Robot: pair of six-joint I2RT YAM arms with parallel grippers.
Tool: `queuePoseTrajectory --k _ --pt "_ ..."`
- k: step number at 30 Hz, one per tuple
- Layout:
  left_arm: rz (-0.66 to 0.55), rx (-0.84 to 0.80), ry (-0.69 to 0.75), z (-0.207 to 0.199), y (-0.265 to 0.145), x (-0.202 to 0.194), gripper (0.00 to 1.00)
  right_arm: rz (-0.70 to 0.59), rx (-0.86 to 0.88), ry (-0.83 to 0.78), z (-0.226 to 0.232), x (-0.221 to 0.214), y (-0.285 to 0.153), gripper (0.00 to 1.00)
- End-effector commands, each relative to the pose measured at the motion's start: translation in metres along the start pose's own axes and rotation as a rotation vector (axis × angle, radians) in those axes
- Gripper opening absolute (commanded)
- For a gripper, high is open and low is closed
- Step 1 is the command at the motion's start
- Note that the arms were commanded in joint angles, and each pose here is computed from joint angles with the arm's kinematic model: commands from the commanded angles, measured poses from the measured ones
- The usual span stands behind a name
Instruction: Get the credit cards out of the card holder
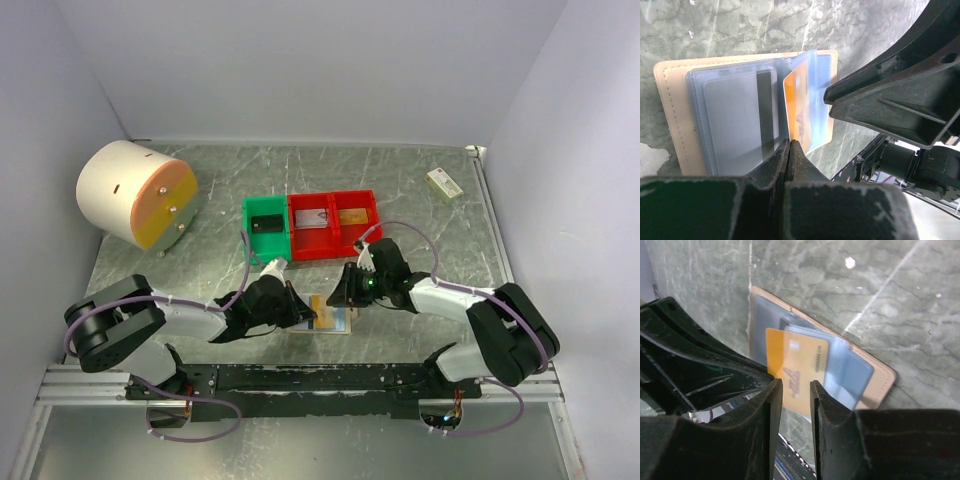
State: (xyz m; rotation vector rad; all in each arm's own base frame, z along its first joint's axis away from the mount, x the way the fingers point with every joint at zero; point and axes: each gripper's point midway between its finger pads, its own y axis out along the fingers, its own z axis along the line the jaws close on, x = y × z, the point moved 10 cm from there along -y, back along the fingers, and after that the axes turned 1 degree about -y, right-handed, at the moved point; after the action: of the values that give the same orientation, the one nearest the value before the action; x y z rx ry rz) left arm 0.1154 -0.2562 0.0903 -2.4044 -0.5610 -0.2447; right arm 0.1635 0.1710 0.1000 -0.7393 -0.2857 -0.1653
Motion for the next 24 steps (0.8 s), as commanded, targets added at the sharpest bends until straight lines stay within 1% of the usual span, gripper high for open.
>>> queuePoseTrajectory --k 1,5,8,12,14,17,21,24 --pt "0.003 -0.004 0.01 -0.004 -0.002 0.001 0.07 -0.012 0.067 -0.071 0.012 0.009 -0.003 0.3" --pt "0.007 -0.025 0.006 -0.005 -0.001 0.0 0.07 0.042 0.015 -0.029 0.0 0.004 0.006 0.3" --pt "0.006 -0.055 -0.001 -0.007 -0.001 0.0 0.15 0.077 -0.049 0.014 -0.012 -0.003 0.012 0.3" --pt "0.001 -0.101 -0.011 -0.007 0.001 -0.001 0.29 0.084 -0.093 0.046 -0.02 -0.011 0.013 0.29" --pt "-0.001 -0.108 -0.014 -0.008 0.003 -0.001 0.32 0.081 -0.097 0.053 -0.023 -0.014 0.013 0.29" --pt "0.002 -0.109 -0.017 -0.008 0.006 -0.001 0.31 0.08 -0.101 0.062 -0.024 -0.016 0.013 0.29" --pt "-0.005 -0.106 -0.022 -0.008 0.005 0.0 0.19 0.079 -0.116 0.063 -0.025 -0.015 0.013 0.29" --pt "-0.022 -0.095 -0.026 -0.007 -0.001 0.001 0.18 0.063 -0.14 0.051 -0.024 -0.012 0.012 0.29"
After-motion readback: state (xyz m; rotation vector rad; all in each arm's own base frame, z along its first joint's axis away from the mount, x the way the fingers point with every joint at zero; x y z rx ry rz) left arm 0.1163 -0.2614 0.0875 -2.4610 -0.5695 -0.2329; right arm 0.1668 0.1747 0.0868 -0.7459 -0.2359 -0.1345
